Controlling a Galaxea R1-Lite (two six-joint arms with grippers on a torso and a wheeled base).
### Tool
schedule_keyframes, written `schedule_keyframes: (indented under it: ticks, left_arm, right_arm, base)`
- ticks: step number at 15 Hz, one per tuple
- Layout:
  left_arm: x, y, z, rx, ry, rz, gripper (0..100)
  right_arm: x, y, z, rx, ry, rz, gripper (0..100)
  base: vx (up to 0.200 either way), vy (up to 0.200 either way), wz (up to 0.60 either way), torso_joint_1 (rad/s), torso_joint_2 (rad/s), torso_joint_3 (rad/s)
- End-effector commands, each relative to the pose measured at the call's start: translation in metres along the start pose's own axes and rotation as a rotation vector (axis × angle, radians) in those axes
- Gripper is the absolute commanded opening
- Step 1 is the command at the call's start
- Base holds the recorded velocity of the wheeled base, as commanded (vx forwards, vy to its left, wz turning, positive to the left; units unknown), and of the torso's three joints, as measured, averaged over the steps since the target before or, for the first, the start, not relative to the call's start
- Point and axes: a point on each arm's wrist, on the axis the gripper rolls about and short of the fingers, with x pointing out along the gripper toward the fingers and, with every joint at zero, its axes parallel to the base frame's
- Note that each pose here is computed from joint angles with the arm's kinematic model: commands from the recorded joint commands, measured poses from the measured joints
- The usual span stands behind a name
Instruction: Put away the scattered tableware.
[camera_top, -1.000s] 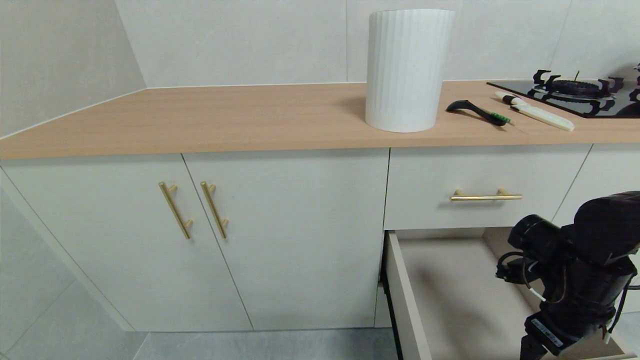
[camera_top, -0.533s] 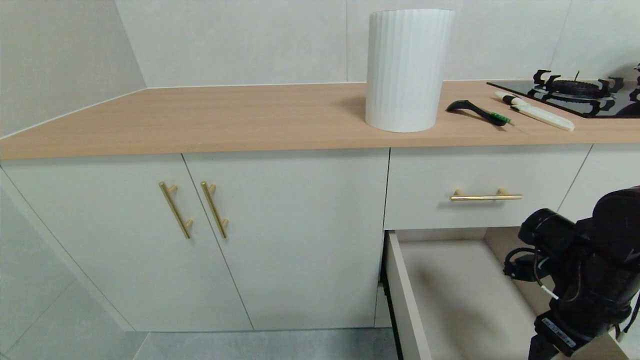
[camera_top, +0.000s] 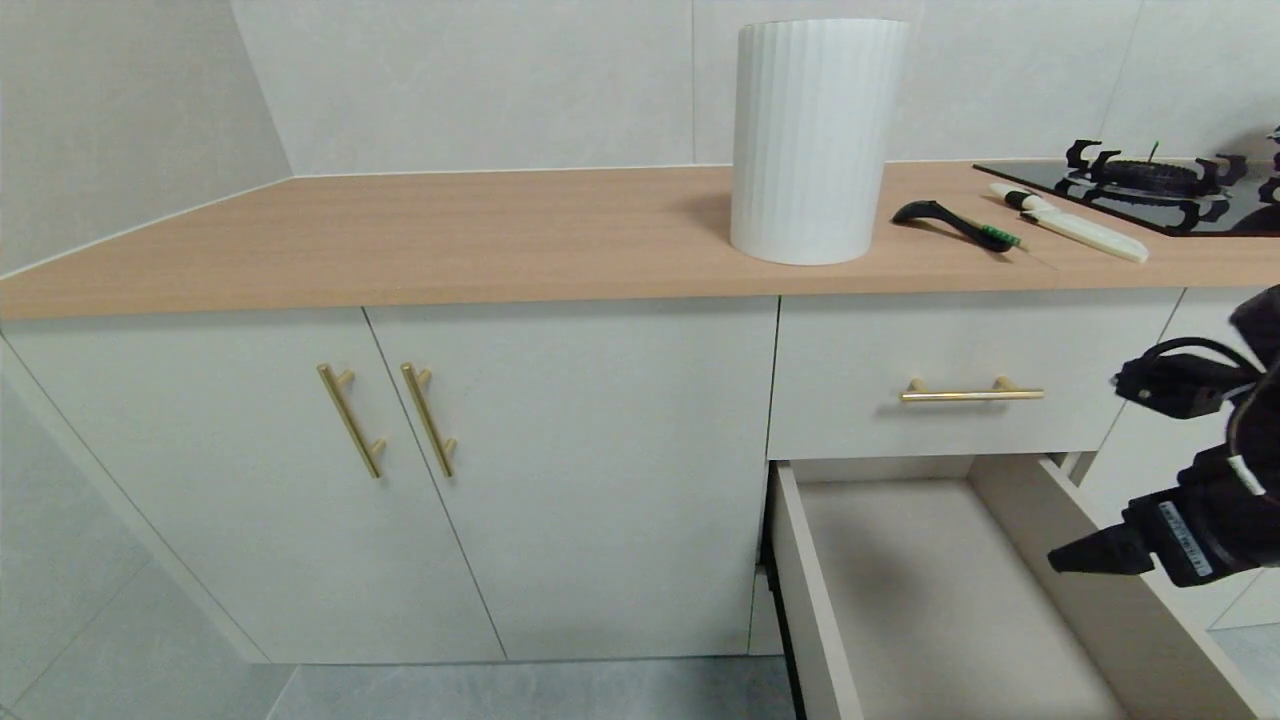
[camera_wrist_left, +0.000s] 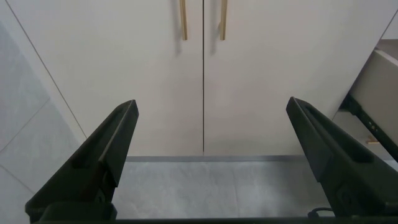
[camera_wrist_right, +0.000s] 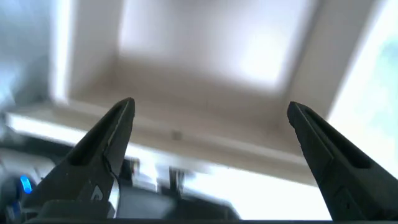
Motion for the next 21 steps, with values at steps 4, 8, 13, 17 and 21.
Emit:
schedule_keyframes:
  ticks: [4, 8, 13, 17, 21]
  left_arm:
    - [0.000, 0.000, 0.000, 0.000, 0.001, 0.000, 100]
    - [0.000, 0.000, 0.000, 0.000, 0.001, 0.000, 100]
    - [0.000, 0.000, 0.000, 0.000, 0.001, 0.000, 100]
    - [0.000, 0.000, 0.000, 0.000, 0.001, 0.001, 100]
    - [0.000, 0.000, 0.000, 0.000, 0.001, 0.001, 100]
  right_arm:
    - [-0.064, 0.000, -0.014, 0.005, -0.297, -0.008, 100]
    - [-0.057, 0.000, -0.013, 0.004, -0.370, -0.012, 100]
    - [-0.049, 0.000, -0.009, 0.003, -0.402, -0.017, 100]
    - [-0.046, 0.000, -0.004, 0.003, -0.427, -0.016, 100]
    - [-0.027, -0.005, 0.012, 0.014, -0.426, -0.035, 100]
  base:
    - [0.000, 0.000, 0.00, 0.000, 0.00, 0.000]
    - [0.000, 0.000, 0.00, 0.007, -0.14, -0.180]
    - [0.000, 0.000, 0.00, 0.082, -0.44, -0.340]
    - [0.000, 0.000, 0.00, 0.135, -0.46, -0.331]
    - [0.000, 0.000, 0.00, 0.164, -0.47, -0.320]
